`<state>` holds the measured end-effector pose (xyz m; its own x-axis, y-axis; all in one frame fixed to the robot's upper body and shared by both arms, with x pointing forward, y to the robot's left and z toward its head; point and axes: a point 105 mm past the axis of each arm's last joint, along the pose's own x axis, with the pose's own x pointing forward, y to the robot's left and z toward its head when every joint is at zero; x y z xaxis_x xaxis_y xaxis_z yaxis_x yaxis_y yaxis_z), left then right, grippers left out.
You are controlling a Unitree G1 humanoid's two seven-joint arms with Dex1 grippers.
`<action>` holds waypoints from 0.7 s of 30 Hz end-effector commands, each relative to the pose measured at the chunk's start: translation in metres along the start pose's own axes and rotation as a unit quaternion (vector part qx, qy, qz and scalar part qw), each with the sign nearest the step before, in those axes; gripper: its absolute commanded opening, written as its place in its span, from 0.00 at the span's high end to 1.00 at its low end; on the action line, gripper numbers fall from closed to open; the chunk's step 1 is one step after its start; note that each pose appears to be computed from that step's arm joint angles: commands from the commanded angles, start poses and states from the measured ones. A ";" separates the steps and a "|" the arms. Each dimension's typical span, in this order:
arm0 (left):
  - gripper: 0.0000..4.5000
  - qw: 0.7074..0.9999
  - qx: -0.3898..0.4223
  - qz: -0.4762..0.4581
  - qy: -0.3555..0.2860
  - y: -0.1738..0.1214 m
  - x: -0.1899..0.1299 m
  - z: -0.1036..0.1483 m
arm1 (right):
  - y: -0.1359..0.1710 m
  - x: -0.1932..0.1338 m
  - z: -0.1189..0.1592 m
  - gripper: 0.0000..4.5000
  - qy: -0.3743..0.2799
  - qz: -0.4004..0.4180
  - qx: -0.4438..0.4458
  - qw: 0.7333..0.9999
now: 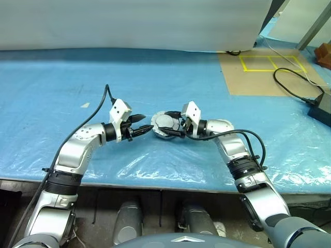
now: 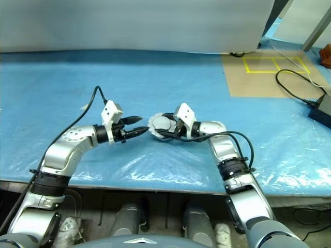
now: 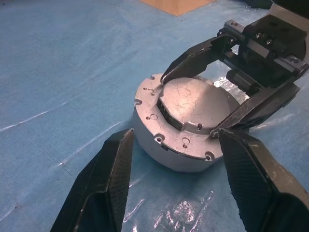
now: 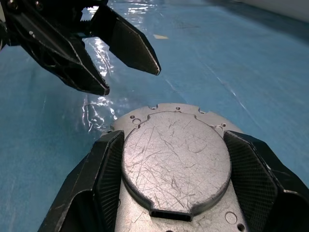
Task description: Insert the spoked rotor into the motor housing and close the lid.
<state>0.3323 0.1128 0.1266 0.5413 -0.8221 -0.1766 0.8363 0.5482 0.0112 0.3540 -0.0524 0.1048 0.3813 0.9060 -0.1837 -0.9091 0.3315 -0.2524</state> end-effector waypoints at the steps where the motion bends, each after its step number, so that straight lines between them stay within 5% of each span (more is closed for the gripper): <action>1: 0.35 1.000 0.017 -0.001 -0.012 -0.002 0.000 0.007 | 0.004 -0.001 -0.001 0.35 0.003 0.010 -0.016 1.000; 21: 0.35 1.000 0.016 -0.002 -0.014 -0.007 0.001 0.006 | -0.003 -0.014 0.000 0.35 -0.005 0.024 0.021 0.999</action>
<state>0.3306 0.1110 0.1220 0.5433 -0.8196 -0.1820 0.8338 0.5521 0.0027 0.3547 -0.0659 0.1024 0.3551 0.9135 -0.1986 -0.9281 0.3190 -0.1919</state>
